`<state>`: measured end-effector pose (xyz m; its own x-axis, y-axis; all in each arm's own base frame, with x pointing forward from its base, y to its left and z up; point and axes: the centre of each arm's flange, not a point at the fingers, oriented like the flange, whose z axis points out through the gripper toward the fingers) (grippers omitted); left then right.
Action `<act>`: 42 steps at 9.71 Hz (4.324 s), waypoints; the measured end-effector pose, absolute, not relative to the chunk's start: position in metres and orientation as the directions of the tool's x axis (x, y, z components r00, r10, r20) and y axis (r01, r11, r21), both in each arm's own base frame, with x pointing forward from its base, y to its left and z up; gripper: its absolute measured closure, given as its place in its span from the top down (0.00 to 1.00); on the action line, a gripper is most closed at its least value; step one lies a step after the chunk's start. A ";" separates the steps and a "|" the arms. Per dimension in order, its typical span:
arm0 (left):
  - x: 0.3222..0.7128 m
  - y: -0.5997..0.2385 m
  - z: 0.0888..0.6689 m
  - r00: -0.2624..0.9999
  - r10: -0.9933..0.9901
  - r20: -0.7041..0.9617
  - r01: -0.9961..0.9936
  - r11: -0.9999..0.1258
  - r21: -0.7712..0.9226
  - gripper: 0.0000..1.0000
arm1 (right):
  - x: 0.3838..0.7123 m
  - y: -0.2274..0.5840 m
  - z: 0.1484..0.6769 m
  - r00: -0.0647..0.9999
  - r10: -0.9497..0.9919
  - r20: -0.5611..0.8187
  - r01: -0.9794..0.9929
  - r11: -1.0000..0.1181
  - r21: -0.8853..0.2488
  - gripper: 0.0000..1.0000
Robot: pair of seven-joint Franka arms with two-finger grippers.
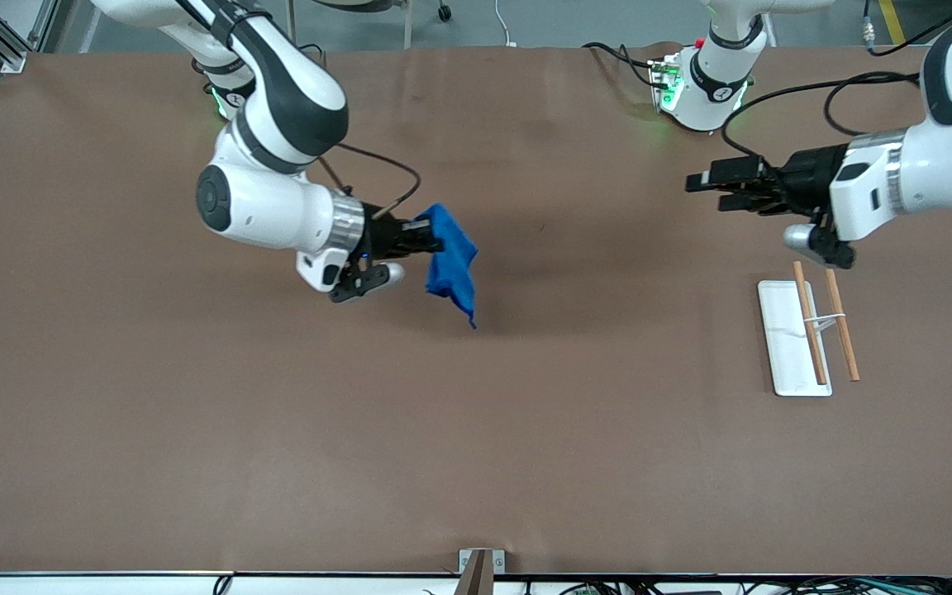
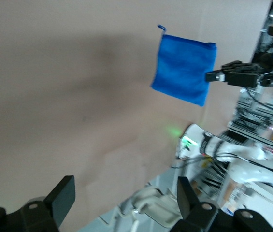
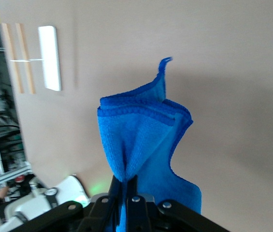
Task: Right arm passes towel to left arm to hang
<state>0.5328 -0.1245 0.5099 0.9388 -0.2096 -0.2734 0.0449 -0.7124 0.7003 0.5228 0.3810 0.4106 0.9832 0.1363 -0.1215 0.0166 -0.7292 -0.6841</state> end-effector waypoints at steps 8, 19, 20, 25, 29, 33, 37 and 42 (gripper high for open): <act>0.526 -0.172 0.348 0.895 -0.339 -0.289 0.143 -0.397 0.907 0.85 | 0.502 0.486 0.470 0.961 0.067 -0.270 -0.226 -0.375 -0.899 0.07; 0.509 -0.191 0.354 0.974 -0.170 -0.149 0.115 -0.193 0.974 0.50 | 0.494 0.503 0.480 0.962 0.047 -0.268 -0.238 -0.336 -0.911 0.07; 0.510 -0.189 0.356 0.975 -0.165 -0.145 0.112 -0.193 0.975 0.34 | 0.494 0.503 0.480 0.962 0.048 -0.268 -0.237 -0.336 -0.911 0.07; 0.515 -0.175 0.361 0.980 -0.153 -0.126 0.093 -0.204 0.975 0.02 | 0.493 0.503 0.480 0.962 0.047 -0.268 -0.238 -0.336 -0.911 0.07; 0.525 -0.168 0.377 0.973 -0.220 -0.064 -0.006 -0.303 0.953 0.02 | 0.500 0.496 0.477 0.963 0.034 -0.268 -0.240 -0.342 -0.908 0.34; 0.548 -0.137 0.404 0.947 -0.322 0.023 -0.192 -0.505 0.841 0.02 | 0.553 0.422 0.464 0.981 0.049 -0.188 -0.120 -0.608 -0.785 0.99; 0.578 -0.047 0.435 0.972 -0.230 -0.054 -0.150 -0.781 0.607 0.02 | 0.582 0.343 0.471 0.995 -0.091 -0.036 -0.098 -0.930 -0.355 1.00; 0.591 0.071 0.457 0.995 -0.065 -0.077 -0.031 -0.924 0.380 0.02 | 0.645 0.150 0.482 0.961 -0.269 0.061 -0.258 -0.955 -0.148 1.00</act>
<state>0.5906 0.0706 0.4573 0.9949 -0.0654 -0.0768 -0.0314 -0.9244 0.3802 0.6455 0.1502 0.4817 0.9611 -0.2695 0.0612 -0.2583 -0.9547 -0.1480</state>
